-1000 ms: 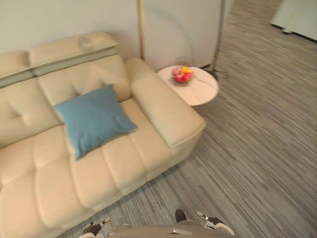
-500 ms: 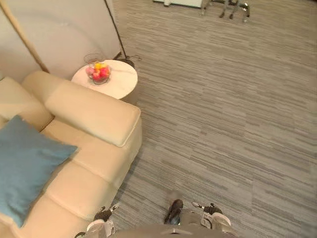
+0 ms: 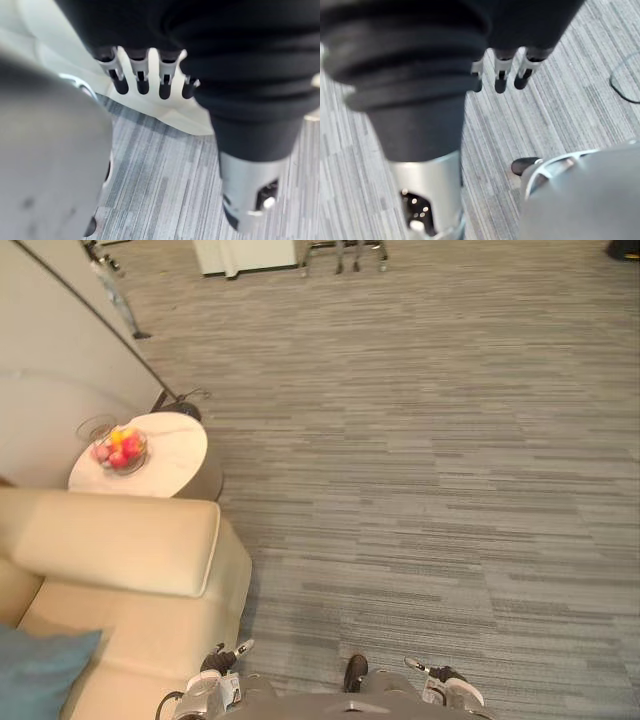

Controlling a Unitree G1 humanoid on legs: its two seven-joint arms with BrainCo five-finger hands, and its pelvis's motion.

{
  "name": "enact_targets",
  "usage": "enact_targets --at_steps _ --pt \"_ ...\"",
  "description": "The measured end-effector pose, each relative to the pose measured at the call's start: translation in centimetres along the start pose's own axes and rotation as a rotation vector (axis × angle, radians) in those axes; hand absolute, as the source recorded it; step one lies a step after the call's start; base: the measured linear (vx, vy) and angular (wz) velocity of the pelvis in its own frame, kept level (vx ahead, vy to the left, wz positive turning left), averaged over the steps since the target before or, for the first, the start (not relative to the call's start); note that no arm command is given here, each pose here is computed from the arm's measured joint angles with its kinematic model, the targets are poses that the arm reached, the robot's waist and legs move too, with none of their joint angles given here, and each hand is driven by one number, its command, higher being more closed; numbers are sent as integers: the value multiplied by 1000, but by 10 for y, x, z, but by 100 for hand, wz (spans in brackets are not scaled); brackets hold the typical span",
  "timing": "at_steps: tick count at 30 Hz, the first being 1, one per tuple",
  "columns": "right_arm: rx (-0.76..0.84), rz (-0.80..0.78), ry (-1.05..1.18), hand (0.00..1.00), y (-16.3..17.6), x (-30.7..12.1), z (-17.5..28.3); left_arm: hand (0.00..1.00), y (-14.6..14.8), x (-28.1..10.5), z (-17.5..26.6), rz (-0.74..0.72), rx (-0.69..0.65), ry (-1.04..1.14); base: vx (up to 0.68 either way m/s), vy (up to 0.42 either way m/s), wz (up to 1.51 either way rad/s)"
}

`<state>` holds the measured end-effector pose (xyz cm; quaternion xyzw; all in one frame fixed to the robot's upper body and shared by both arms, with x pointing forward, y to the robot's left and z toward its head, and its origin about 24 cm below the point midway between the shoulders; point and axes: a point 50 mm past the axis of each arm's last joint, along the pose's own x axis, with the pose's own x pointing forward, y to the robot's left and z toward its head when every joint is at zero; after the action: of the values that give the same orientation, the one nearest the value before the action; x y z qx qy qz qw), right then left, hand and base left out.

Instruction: Pick up cushions and gather them together orderly.

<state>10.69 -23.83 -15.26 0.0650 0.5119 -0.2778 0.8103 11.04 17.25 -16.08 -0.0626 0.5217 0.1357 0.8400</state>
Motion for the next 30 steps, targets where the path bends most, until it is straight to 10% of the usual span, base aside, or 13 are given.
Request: enact_targets --at_steps 30 --pt "-40 36 -4 0 11 -2 -2 0 17 0 -16 50 -4 70 91 81 -92"
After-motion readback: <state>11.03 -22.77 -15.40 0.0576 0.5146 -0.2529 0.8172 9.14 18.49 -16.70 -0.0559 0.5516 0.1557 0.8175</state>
